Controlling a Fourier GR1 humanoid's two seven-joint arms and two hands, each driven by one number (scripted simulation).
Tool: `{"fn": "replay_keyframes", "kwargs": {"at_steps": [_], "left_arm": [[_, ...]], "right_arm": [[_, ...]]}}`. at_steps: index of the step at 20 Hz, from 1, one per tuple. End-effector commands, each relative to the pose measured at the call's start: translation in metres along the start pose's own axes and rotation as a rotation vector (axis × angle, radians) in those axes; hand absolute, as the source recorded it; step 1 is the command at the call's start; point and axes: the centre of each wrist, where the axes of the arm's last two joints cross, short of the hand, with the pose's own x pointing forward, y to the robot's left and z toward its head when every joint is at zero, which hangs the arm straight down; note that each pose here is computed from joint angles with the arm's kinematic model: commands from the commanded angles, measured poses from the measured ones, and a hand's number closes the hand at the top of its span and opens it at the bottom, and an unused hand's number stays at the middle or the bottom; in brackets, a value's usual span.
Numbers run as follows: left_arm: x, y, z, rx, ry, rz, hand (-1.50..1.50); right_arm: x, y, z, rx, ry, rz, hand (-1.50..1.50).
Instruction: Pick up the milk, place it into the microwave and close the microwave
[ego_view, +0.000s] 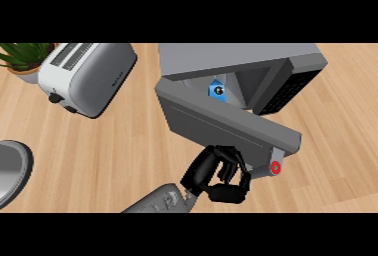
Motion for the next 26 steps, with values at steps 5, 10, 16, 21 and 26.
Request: {"fn": "replay_keyframes", "kwargs": {"at_steps": [5, 10, 16, 21, 26], "left_arm": [[0.024, 0.016, -0.032, 0.134, -0.073, 0.106, 1.5], [0.032, 0.031, -0.052, 0.199, -0.069, 0.14, 1.5], [0.037, 0.045, -0.072, 0.246, -0.064, 0.127, 1.5], [0.042, 0.058, -0.084, 0.289, -0.087, 0.179, 1.5], [0.047, 0.064, -0.092, 0.301, -0.128, 0.203, 1.5]], "right_arm": [[0.011, -0.002, -0.016, 0.071, -0.006, -0.046, -1.5], [0.02, -0.012, -0.026, 0.098, -0.016, -0.032, -1.5], [0.028, -0.022, -0.038, 0.121, -0.025, -0.013, -1.5], [0.03, -0.025, -0.044, 0.107, -0.017, -0.015, -1.5], [0.031, -0.03, -0.053, 0.103, -0.036, -0.026, -1.5]]}}
